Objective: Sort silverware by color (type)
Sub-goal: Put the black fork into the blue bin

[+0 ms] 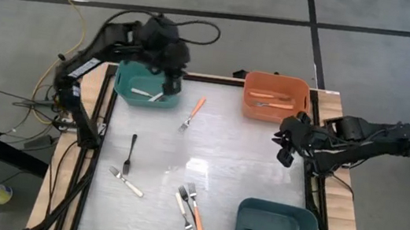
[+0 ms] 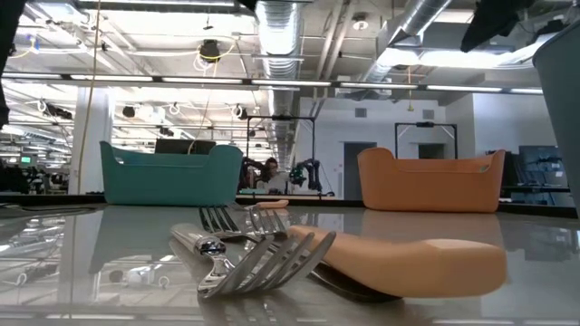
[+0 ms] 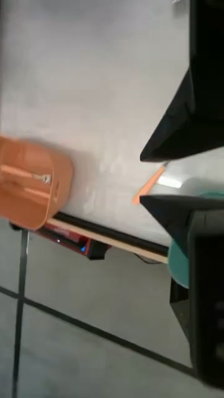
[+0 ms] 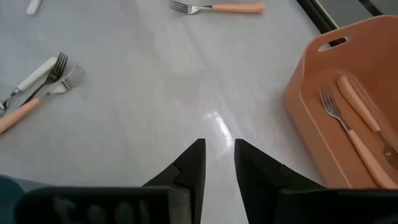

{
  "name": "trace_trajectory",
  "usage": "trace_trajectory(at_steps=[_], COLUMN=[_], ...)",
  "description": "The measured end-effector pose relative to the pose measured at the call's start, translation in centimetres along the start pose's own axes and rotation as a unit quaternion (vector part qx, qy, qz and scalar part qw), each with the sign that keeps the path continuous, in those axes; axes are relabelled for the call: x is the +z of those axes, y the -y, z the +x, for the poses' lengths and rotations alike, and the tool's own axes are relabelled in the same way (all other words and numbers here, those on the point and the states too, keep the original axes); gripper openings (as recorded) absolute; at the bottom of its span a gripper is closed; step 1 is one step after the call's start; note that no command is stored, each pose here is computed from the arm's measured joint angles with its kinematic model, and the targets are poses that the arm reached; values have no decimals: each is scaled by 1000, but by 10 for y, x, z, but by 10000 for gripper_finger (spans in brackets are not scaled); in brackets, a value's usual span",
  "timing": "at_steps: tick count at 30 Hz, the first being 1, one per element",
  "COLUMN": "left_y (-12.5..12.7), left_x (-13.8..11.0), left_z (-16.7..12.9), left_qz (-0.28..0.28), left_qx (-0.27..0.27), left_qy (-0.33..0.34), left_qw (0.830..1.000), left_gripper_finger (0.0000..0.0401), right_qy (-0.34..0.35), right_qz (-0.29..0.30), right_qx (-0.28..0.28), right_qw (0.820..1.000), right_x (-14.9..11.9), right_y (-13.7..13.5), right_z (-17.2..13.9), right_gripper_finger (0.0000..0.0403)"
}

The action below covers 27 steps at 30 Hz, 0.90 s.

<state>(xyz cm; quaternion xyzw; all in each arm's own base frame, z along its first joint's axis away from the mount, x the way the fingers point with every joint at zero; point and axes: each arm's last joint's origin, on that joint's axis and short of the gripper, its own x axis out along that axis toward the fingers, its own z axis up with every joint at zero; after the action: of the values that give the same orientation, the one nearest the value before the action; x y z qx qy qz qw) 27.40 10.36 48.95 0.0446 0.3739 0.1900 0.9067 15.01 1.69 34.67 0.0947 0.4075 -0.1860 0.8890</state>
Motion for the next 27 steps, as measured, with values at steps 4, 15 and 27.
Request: trace_trajectory(at_steps=[4, 15, 27], left_y=[7, 18, 60], left_x=[-10, -92, -182], left_z=[-36, -77, -49], left_qz=[31, -2, -115], left_qx=[-10, -38, -138], left_qy=[14, 78, 111], left_qw=[999, 996, 977], left_gripper_finger=[22, 0, 0], right_qy=[-13, -62, -129], right_qz=[-6, -27, -56], right_qx=[-7, -33, -68], right_qw=[1000, 997, 988], right_x=[2, 8, 11], right_y=[-4, -21, -45], right_z=[8, 38, 90], right_gripper_finger=[108, 108, 108])
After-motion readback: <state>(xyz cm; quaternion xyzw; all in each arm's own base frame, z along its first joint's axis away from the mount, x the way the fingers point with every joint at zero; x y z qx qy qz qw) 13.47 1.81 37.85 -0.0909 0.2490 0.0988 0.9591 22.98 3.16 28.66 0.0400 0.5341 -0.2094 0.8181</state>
